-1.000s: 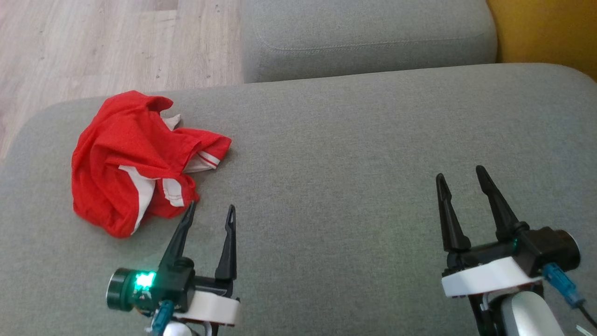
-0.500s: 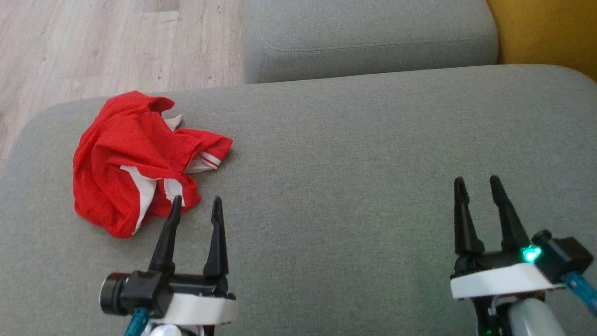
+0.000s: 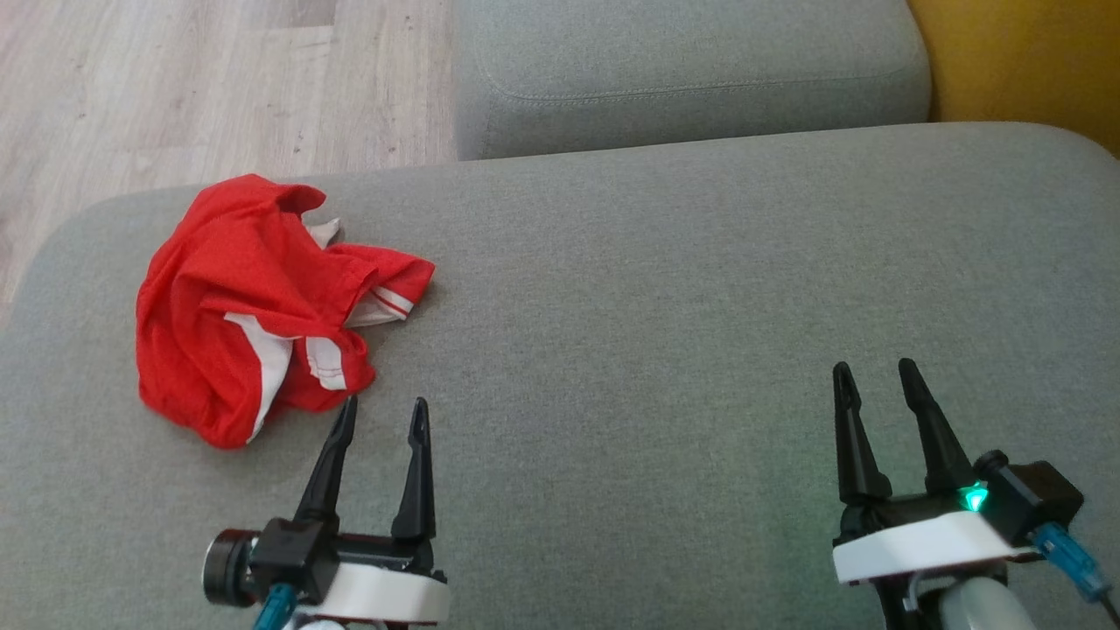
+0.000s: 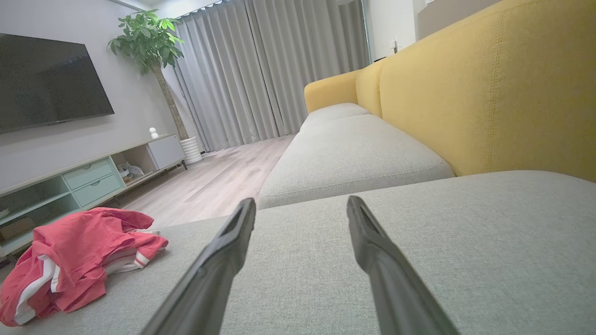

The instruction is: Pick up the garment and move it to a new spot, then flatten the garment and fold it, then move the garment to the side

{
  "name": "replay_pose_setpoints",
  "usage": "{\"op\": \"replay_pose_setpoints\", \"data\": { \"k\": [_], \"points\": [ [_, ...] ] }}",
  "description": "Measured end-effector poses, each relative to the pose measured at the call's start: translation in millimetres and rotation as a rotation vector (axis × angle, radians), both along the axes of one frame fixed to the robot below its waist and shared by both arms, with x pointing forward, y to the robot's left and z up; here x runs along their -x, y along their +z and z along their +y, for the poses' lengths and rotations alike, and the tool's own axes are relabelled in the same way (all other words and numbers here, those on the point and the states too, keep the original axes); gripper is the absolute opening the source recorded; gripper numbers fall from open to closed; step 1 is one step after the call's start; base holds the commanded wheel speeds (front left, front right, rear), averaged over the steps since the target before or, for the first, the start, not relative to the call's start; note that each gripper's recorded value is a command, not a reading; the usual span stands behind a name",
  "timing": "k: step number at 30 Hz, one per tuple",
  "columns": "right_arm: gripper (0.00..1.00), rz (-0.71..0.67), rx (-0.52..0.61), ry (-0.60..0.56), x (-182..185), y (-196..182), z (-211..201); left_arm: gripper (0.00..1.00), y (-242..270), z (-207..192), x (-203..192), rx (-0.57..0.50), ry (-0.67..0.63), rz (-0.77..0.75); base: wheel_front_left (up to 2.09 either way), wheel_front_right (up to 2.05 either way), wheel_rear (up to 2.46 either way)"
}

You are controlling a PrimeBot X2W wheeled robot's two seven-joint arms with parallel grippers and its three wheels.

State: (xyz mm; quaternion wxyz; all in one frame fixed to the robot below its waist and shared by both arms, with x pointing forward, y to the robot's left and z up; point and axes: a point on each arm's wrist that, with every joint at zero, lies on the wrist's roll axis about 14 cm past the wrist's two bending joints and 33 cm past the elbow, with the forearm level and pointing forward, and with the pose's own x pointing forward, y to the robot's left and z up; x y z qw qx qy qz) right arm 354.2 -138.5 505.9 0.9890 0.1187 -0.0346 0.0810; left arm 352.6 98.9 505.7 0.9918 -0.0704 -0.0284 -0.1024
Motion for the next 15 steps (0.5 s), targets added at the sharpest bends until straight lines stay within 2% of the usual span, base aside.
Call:
{"op": "replay_pose_setpoints", "data": {
  "k": [8,15],
  "points": [
    [1.0,-0.003,-0.005,0.02,-1.4,1.2,6.4,1.0,2.5,9.1,0.6,-0.005,0.027,-0.01,0.0,0.0,0.0],
    [1.0,-0.009,-0.022,0.12,-4.3,4.4,39.7,1.0,5.4,31.7,8.6,-0.008,0.099,-0.02,0.0,0.0,0.0]
  ]
}}
